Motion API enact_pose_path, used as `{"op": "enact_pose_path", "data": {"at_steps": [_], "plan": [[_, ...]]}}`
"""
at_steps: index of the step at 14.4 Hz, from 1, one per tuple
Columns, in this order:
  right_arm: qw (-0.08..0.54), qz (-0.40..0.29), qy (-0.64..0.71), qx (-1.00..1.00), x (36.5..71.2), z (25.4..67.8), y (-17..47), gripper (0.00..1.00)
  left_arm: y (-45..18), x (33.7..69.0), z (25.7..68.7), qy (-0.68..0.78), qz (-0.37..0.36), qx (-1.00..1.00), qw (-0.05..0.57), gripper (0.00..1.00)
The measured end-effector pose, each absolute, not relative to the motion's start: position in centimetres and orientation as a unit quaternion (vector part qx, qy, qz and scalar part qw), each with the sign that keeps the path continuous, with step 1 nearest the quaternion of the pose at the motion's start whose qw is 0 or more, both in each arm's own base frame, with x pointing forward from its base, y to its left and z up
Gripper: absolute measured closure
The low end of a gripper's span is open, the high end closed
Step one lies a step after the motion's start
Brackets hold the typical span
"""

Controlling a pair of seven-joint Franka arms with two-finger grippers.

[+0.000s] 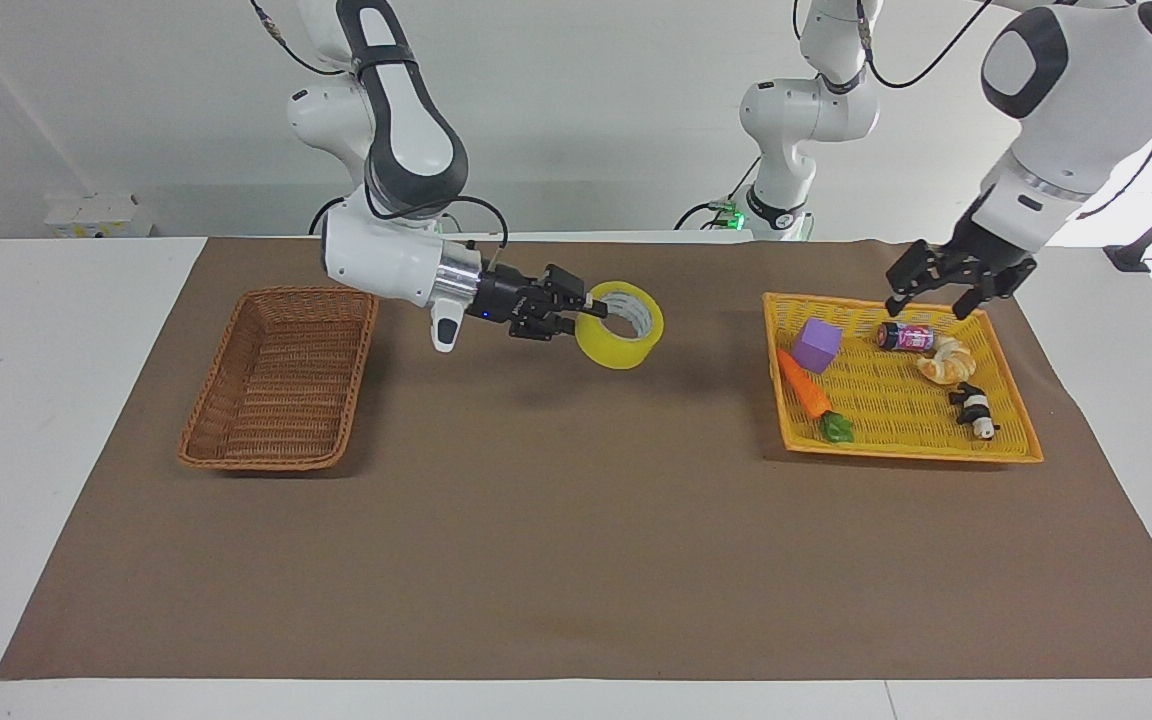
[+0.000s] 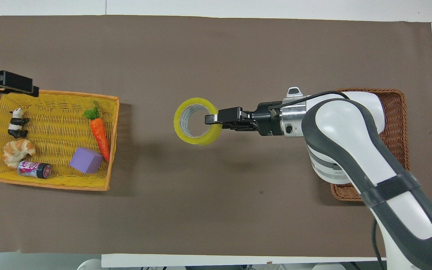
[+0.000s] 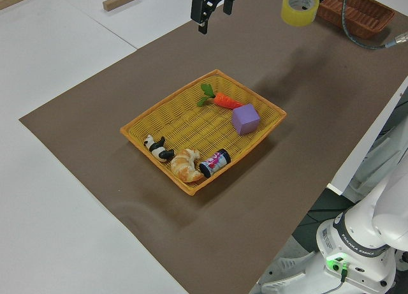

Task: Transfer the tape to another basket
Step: 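Carry the tape with the right gripper while the left gripper withdraws, then lower the tape into the wicker basket and open the right gripper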

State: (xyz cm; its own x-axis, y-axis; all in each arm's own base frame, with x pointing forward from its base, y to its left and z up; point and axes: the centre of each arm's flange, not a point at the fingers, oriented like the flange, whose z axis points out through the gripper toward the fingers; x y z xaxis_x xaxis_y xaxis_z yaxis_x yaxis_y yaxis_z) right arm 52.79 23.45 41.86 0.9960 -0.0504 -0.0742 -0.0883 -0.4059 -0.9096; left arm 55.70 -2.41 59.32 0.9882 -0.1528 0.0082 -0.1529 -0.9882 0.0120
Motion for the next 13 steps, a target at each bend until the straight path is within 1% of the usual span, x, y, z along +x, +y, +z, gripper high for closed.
{"op": "enact_pose_path", "data": {"at_steps": [2, 4, 6, 8, 10, 12, 13], "plan": [[0.55, 0.02, 0.037, -0.834, 53.8, 41.8, 19.6, 0.45, 0.0, 55.5, 59.3, -0.107, -0.006, 0.994, -0.031, 0.0], [0.546, 0.02, 0.028, -0.837, 54.9, 42.0, 13.7, 0.45, 1.2, 55.5, 59.5, -0.11, -0.006, 0.993, -0.039, 0.0], [0.542, 0.019, 0.021, -0.84, 55.2, 42.4, 6.4, 0.45, 1.3, 55.4, 59.6, -0.11, -0.005, 0.993, -0.04, 0.0], [0.533, 0.021, 0.017, -0.846, 54.4, 42.8, -1.6, 0.45, 0.9, 55.4, 59.6, -0.114, -0.005, 0.993, -0.04, 0.0], [0.505, 0.025, 0.004, -0.863, 52.7, 44.0, -9.7, 0.45, 0.4, 55.4, 59.6, -0.118, -0.005, 0.992, -0.04, 0.0], [0.484, 0.032, -0.002, -0.875, 50.9, 45.5, -16.4, 0.45, 0.4, 55.4, 59.6, -0.118, -0.005, 0.992, -0.04, 0.0], [0.48, 0.032, -0.005, -0.877, 50.1, 45.6, -18.9, 0.45, 0.4, 55.4, 59.6, -0.118, -0.005, 0.992, -0.04, 0.0]]}}
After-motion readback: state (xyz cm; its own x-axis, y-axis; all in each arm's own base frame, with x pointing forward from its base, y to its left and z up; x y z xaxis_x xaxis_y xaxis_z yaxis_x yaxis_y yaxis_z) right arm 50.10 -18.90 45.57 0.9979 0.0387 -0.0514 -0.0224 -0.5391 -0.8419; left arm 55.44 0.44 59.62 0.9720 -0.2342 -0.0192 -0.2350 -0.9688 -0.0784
